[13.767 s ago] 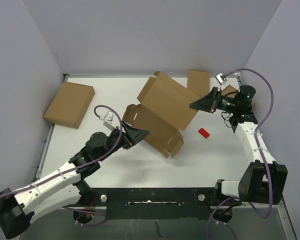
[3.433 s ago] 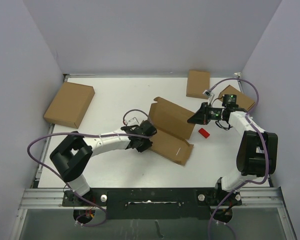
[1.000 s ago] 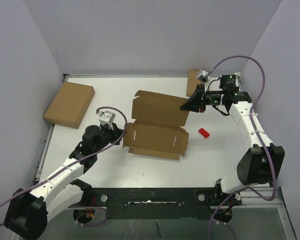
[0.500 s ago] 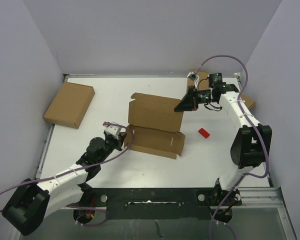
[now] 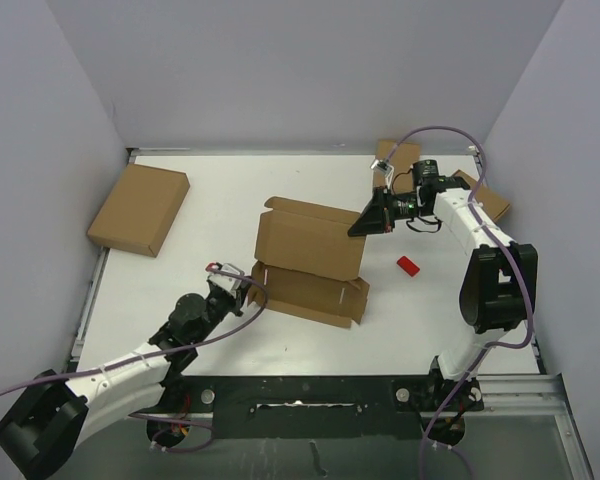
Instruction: Fold the paper box
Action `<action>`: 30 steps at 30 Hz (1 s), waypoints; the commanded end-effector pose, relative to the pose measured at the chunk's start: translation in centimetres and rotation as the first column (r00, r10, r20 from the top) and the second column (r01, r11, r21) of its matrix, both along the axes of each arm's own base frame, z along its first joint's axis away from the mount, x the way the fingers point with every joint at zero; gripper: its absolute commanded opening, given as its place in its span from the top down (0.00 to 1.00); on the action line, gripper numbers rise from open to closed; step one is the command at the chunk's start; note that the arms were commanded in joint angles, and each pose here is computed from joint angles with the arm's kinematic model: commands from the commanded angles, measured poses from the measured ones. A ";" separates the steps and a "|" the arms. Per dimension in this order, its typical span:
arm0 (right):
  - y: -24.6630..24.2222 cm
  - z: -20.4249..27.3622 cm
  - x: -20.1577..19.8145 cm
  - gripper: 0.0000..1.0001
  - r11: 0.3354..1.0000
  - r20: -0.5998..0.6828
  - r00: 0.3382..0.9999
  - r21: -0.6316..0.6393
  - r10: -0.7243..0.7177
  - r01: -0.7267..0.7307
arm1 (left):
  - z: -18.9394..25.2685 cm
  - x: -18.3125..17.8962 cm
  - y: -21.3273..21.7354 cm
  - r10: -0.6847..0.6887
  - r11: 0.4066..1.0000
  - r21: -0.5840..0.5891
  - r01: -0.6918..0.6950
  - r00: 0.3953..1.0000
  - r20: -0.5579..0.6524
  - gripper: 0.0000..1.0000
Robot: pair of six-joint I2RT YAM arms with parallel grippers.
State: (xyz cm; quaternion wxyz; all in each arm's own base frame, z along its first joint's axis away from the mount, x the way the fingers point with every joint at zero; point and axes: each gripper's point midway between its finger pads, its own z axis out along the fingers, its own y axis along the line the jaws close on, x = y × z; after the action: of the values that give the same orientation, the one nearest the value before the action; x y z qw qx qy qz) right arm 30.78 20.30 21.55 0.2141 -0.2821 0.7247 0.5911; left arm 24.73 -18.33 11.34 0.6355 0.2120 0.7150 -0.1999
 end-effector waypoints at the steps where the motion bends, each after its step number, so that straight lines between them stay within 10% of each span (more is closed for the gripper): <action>1: 0.4 0.4 -1.2 1.00 0.999 -0.035 0.999 0.028 0.021 -0.020 | 2.4 -0.6 -1.0 -0.037 0.998 -0.043 0.040 0.996 0.075 1.00; 30: 0.4 -1.2 -4.8 1.00 0.992 0.108 0.990 -0.098 0.092 -0.081 | -1.9 -6.1 -1.7 -0.139 0.975 -0.213 0.070 0.934 -0.328 0.94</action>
State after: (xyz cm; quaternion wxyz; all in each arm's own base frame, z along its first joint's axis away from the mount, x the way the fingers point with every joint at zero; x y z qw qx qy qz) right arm 27.74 20.04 19.92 0.2057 -0.3120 0.7325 0.5690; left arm 20.62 -19.28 10.87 0.5694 0.1451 0.7475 -0.3098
